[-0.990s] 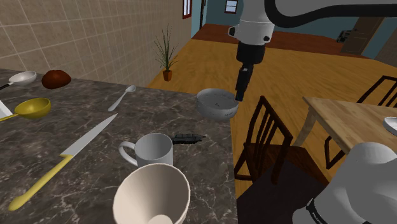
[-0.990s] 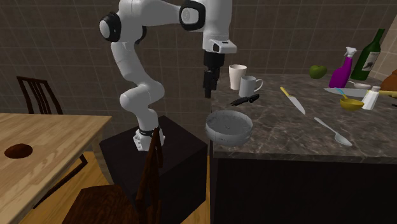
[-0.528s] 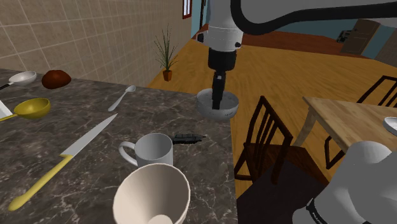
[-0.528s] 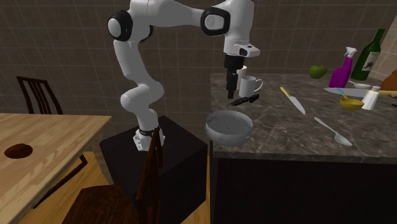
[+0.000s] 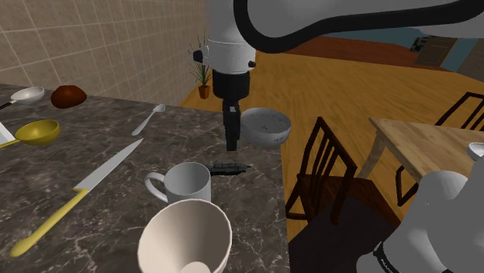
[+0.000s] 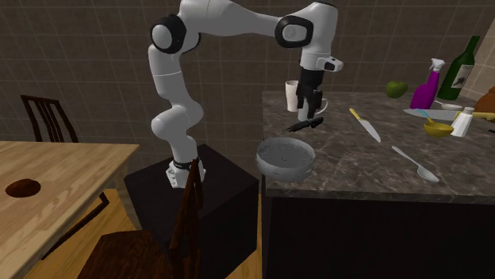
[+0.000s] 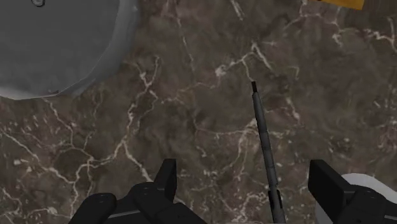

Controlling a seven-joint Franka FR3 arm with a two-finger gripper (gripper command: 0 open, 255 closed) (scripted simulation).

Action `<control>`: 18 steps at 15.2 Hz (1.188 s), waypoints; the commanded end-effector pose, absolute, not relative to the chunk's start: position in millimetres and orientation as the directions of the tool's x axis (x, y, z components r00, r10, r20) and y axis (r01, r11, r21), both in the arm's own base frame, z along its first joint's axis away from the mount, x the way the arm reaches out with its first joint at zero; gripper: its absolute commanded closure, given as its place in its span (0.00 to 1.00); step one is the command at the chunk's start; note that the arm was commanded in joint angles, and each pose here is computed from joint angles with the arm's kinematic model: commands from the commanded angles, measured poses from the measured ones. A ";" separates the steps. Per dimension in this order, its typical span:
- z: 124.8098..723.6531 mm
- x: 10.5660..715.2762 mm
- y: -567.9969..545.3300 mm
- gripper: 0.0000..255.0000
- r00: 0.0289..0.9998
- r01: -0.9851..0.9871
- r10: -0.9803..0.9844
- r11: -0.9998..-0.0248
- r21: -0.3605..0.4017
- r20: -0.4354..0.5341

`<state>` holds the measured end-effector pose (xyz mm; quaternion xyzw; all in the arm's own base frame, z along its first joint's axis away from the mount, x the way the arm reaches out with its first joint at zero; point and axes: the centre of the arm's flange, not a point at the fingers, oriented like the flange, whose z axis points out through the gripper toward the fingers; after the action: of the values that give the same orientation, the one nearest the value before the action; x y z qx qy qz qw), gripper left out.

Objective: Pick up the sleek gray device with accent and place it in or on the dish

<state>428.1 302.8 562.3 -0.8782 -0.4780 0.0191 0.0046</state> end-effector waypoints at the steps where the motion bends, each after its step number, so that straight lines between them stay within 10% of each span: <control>1: 558.9 426.5 326.2 0.00 0.483 0.874 0.875 -0.484 -0.035 -0.025; 18: 514.0 418.7 366.3 0.00 0.388 0.920 0.921 -0.388 -0.047 -0.017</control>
<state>418.6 366.2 514.4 -0.8330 -0.5527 0.0197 0.0149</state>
